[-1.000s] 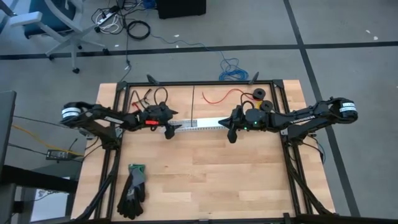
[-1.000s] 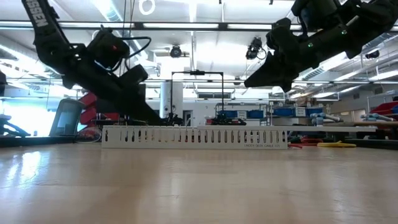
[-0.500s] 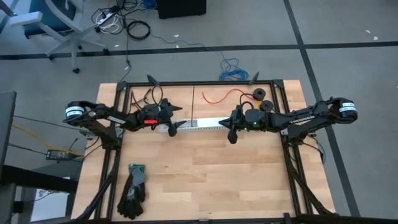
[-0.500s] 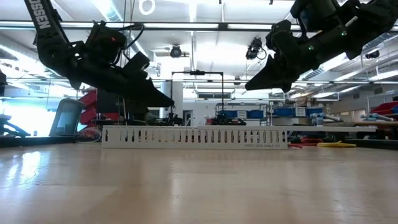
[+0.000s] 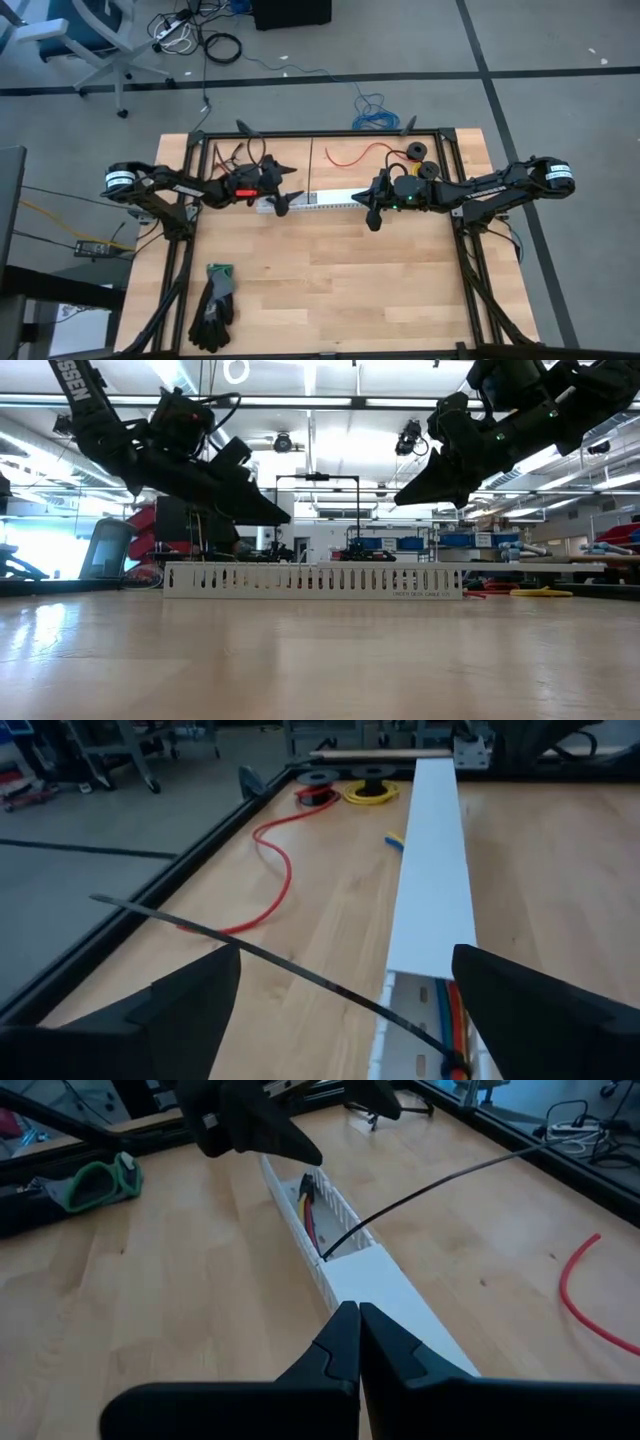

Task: Ziptie cables
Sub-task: Close the cable duct with the cable duct lid

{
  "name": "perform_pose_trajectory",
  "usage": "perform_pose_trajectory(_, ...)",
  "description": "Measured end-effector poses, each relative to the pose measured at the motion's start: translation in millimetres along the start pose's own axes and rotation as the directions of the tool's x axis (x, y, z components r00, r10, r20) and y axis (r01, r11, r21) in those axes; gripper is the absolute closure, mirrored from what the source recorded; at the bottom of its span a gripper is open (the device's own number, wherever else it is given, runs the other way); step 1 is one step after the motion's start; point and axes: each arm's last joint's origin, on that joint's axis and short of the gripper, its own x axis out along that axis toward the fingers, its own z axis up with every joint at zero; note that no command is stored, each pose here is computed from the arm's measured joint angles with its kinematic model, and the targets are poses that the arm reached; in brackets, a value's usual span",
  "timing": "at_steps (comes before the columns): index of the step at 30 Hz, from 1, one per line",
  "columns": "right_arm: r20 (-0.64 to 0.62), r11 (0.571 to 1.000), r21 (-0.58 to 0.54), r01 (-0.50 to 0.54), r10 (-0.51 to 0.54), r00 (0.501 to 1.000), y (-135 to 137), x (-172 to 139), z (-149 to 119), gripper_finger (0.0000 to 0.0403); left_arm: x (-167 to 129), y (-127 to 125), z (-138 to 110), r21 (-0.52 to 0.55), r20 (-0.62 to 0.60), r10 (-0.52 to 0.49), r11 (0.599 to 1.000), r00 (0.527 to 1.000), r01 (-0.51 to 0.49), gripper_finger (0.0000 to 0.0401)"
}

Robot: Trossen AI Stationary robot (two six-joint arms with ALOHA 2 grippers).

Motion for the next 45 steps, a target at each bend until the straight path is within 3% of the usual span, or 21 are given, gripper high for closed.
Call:
perform_pose_trajectory(5,-0.001,1.0,0.001,-0.002,0.002,1.0,0.1,0.0,-0.1,0.0403,2.6,-0.2,1.5,-0.001,-0.03,-0.005,1.0,1.0,0.004,0.0004)
perform_pose_trajectory(13,-0.004,1.0,0.001,-0.01,0.01,1.0,0.3,0.0,-0.2,0.0403,2.6,-0.5,-0.6,-0.055,-0.052,-0.009,0.998,0.999,0.006,0.0006)
perform_pose_trajectory(20,-0.004,1.0,0.001,-0.013,0.013,1.0,1.2,-0.1,-0.4,0.0403,2.6,0.2,-0.9,0.017,-0.055,-0.007,1.0,0.998,0.007,0.0006)
perform_pose_trajectory(22,-0.005,1.0,0.0,-0.016,0.016,1.0,2.0,-0.3,-0.6,0.0403,2.6,-0.6,-1.1,-0.049,-0.057,-0.021,0.999,0.998,0.018,0.0006)
perform_pose_trajectory(24,-0.006,1.0,-0.002,-0.022,0.022,1.0,3.3,-0.5,-0.9,0.0403,2.5,-2.0,-0.9,-0.082,-0.052,-0.074,0.994,0.996,0.07,0.0006)
perform_pose_trajectory(27,-0.007,1.0,-0.005,-0.028,0.028,1.0,4.8,-0.7,-1.2,0.0403,1.9,-6.4,-0.8,-0.032,-0.042,-0.229,0.973,0.973,0.227,0.0006)
perform_pose_trajectory(29,-0.006,1.0,-0.005,-0.029,0.029,1.0,5.1,-0.8,-1.2,0.0403,1.5,-7.9,-0.8,-0.012,-0.039,-0.27,0.963,0.962,0.27,0.0006)
perform_pose_trajectory(45,-0.006,1.0,-0.004,-0.029,0.029,1.0,5.1,-0.8,-1.1,0.0403,8.3,-7.4,-16.6,0.044,-0.129,-0.222,0.972,0.966,0.229,0.0006)
